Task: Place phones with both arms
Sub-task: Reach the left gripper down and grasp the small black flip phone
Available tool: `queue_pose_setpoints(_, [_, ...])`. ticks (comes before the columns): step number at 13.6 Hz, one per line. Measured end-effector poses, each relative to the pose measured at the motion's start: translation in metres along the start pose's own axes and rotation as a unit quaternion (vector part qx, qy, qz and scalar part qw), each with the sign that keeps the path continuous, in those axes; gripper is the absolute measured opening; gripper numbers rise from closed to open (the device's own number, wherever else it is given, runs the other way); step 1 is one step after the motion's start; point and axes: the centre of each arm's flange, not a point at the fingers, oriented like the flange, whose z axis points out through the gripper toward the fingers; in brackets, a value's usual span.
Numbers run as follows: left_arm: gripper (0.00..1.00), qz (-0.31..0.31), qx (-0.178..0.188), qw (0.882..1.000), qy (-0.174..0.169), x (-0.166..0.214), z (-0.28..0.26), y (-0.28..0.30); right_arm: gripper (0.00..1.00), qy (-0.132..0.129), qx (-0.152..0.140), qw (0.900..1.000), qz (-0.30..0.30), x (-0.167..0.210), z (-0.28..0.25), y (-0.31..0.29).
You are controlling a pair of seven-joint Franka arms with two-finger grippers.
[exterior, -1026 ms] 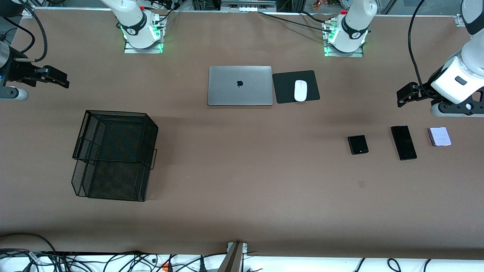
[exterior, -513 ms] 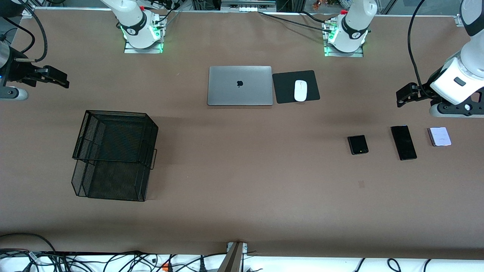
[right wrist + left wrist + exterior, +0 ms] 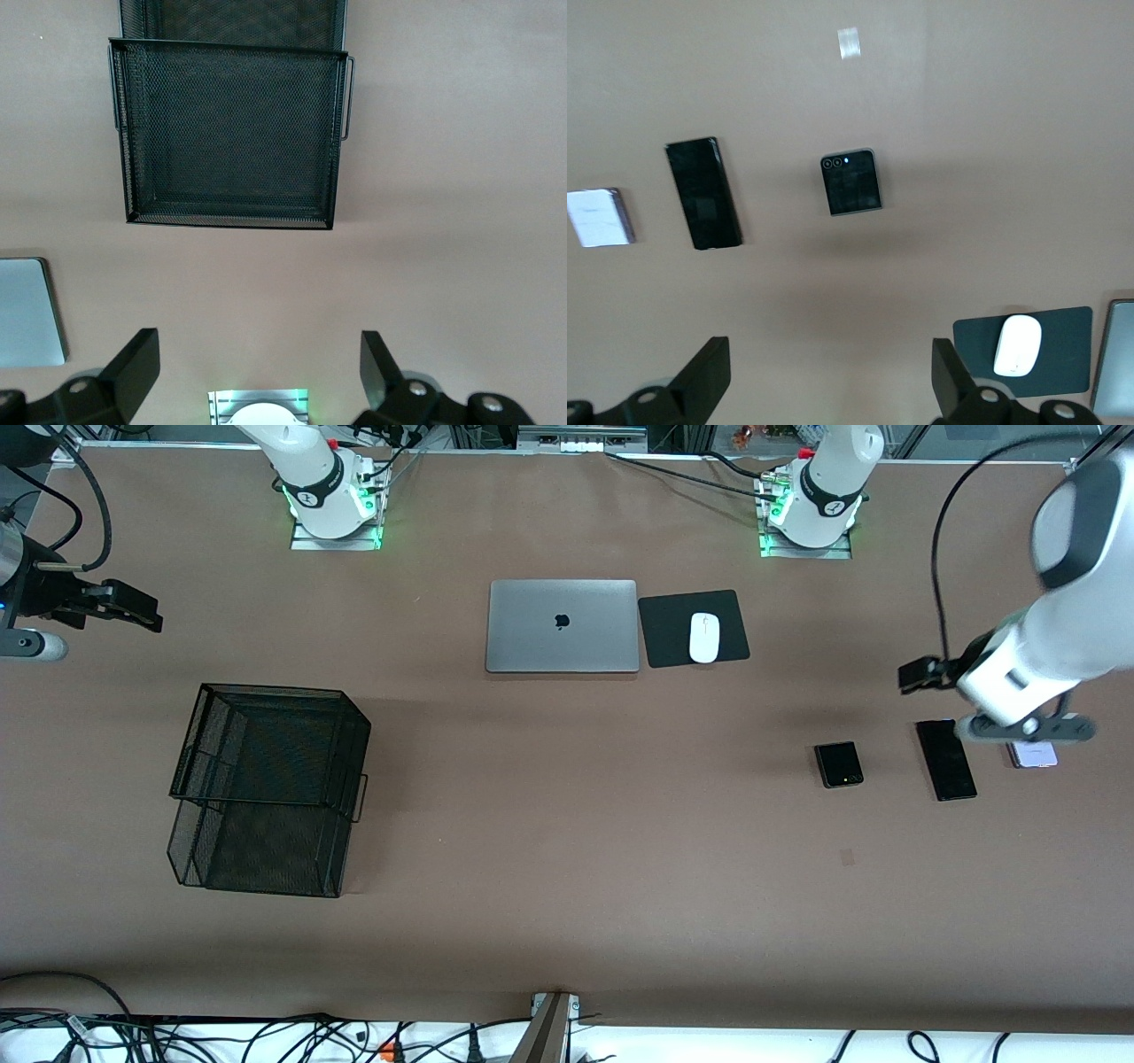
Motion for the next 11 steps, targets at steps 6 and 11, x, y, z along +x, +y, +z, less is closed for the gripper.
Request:
queue_pose_setpoints(6, [1.0, -0.001, -0.01, 0.999, 0.049, 0.055, 0.133, 0.001, 1.0, 0.0, 0.0, 1.0, 0.0, 0.0, 0.0, 0.0])
queue_pose_setpoints(11, [1.0, -0.008, -0.019, 0.997, 0.08, 0.045, 0.229, -0.006, 1.0, -0.001, 0.0, 1.0, 0.0, 0.0, 0.001, 0.0])
